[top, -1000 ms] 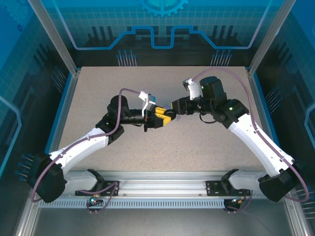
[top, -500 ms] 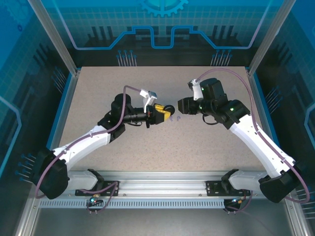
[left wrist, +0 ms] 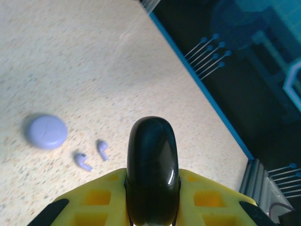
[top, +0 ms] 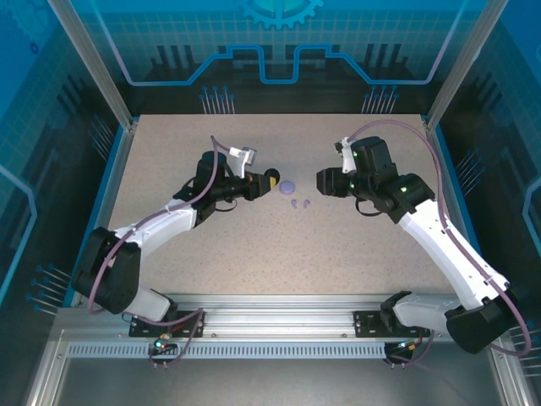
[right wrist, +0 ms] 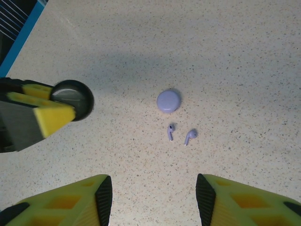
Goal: Insert the wireless bluetooth earbuds into the charging case
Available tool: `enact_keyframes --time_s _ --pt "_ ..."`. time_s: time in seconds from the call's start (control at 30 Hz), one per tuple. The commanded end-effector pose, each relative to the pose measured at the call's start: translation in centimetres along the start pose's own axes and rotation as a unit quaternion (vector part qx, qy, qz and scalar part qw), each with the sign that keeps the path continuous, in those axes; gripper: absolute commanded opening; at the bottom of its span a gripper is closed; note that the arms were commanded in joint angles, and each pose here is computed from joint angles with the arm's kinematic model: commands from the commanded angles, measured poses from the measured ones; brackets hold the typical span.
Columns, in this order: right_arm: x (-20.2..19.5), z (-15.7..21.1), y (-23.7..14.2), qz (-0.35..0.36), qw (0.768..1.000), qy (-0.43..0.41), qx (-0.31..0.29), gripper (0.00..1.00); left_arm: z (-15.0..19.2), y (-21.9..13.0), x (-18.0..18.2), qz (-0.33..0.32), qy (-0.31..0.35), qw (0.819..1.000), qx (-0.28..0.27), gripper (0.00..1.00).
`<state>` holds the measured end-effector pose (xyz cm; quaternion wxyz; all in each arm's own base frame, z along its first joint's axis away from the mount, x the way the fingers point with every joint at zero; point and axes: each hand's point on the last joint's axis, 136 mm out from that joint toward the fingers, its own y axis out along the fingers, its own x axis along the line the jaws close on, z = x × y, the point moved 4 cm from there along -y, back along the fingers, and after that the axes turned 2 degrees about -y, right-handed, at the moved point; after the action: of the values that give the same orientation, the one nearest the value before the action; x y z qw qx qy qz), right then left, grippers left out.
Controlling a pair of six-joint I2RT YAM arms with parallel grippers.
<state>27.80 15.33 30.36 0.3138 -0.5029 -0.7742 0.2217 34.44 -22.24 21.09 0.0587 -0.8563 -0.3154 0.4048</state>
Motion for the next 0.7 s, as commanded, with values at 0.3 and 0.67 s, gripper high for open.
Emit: enact_keyframes --time_s 0.3,0.67 --pt "-0.7 0.8 -0.3 0.002 1.0 0.005 0.009 0.54 -0.9 2.9 7.7 -0.083 -0.085 0.992 0.048 0.12" --pt "-1.2 1.3 0.3 0.002 1.0 0.012 0.022 0.54 0.4 5.6 12.7 -0.128 -0.137 0.977 0.103 0.14"
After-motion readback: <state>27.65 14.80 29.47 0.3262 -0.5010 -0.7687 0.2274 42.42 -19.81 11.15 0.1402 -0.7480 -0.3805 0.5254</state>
